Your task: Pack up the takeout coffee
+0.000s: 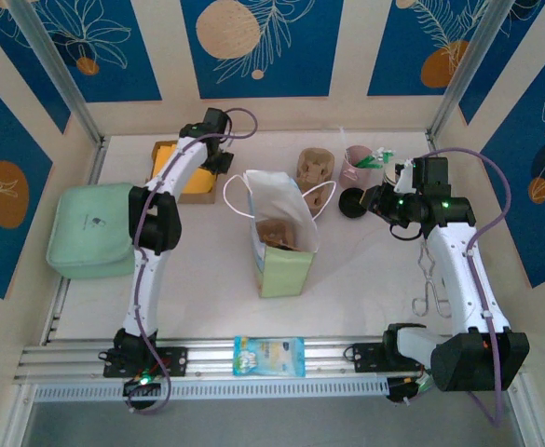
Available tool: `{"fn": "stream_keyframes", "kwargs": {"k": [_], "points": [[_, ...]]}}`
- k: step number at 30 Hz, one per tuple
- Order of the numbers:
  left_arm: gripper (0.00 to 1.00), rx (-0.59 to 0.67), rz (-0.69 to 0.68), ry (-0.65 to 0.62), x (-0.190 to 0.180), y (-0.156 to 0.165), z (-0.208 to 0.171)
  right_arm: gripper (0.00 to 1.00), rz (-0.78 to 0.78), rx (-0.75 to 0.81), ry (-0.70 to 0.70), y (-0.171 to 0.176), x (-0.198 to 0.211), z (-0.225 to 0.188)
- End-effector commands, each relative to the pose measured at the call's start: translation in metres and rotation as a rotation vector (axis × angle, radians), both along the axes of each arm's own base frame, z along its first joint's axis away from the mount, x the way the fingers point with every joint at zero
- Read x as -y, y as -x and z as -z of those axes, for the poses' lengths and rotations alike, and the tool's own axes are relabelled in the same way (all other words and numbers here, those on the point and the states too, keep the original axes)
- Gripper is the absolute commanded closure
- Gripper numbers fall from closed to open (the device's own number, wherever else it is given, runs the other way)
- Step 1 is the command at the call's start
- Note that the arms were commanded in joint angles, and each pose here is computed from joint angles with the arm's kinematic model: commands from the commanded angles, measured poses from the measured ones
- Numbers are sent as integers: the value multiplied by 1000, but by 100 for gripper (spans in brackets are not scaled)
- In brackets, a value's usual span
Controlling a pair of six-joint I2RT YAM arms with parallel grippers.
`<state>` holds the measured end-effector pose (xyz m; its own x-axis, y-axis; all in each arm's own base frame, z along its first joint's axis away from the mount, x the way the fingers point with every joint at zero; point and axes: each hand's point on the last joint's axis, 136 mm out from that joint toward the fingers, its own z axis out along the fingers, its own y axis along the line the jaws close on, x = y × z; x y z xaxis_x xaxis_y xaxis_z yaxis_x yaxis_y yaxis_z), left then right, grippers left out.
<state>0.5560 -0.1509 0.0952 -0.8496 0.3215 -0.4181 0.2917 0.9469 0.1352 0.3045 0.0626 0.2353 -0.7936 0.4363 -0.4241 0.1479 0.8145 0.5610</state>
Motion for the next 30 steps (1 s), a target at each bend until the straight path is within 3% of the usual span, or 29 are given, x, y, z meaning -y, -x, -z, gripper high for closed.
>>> {"fn": "stream_keyframes", "kwargs": {"k": [1, 14, 24, 30], "points": [[100, 19, -30, 62, -8, -3, -23, 66, -8, 19, -7, 4, -1, -10], [100, 112, -82, 262, -26, -1, -99, 68, -14, 23, -23, 3, -3, -11], [100, 125, -48, 416, -5, 4, -127, 68, -11, 21, -15, 7, -2, -11], [100, 128, -102, 434, -24, -1, -127, 69, -11, 17, -17, 8, -2, -8]]}}
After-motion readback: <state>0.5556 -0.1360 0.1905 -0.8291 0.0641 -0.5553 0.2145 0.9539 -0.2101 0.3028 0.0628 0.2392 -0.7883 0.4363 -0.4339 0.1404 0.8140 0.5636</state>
